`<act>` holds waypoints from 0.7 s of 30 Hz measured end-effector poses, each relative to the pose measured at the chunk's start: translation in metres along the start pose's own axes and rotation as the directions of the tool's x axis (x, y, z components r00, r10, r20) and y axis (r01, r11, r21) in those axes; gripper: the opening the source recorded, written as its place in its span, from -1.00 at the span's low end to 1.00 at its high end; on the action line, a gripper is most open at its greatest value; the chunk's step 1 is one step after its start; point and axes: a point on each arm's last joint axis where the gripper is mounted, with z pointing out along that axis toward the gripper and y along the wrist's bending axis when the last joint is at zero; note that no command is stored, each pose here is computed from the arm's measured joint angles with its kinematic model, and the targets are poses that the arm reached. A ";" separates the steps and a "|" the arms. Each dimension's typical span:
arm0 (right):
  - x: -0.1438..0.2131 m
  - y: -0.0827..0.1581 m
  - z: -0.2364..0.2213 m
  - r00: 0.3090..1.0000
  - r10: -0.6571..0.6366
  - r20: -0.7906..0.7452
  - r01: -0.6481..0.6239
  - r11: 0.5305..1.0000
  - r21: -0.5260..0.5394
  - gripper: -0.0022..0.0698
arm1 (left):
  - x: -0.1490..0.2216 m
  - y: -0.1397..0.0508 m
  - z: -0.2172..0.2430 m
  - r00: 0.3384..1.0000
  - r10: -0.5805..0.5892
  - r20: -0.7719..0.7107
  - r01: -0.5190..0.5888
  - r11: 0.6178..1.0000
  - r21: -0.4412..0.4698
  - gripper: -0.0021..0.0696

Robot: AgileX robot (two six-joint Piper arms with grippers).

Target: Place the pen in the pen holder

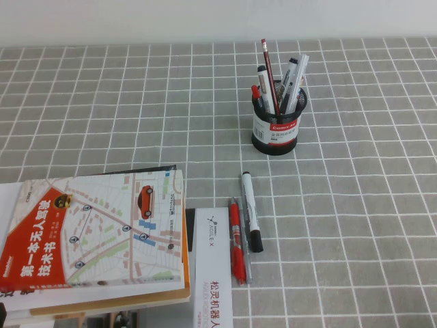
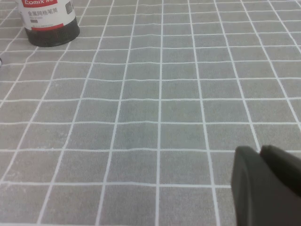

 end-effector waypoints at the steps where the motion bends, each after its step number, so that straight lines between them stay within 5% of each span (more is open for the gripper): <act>1: 0.000 0.000 0.000 1.000 0.000 0.000 0.000 1.000 0.000 -0.97 | 0.000 0.000 0.000 1.000 0.000 0.000 0.000 1.000 0.000 -0.95; 21: 0.000 0.003 0.000 0.997 0.082 -0.004 -0.082 0.996 -0.033 -0.97 | 0.000 0.003 0.000 1.000 0.030 -0.005 -0.030 0.999 -0.044 -0.95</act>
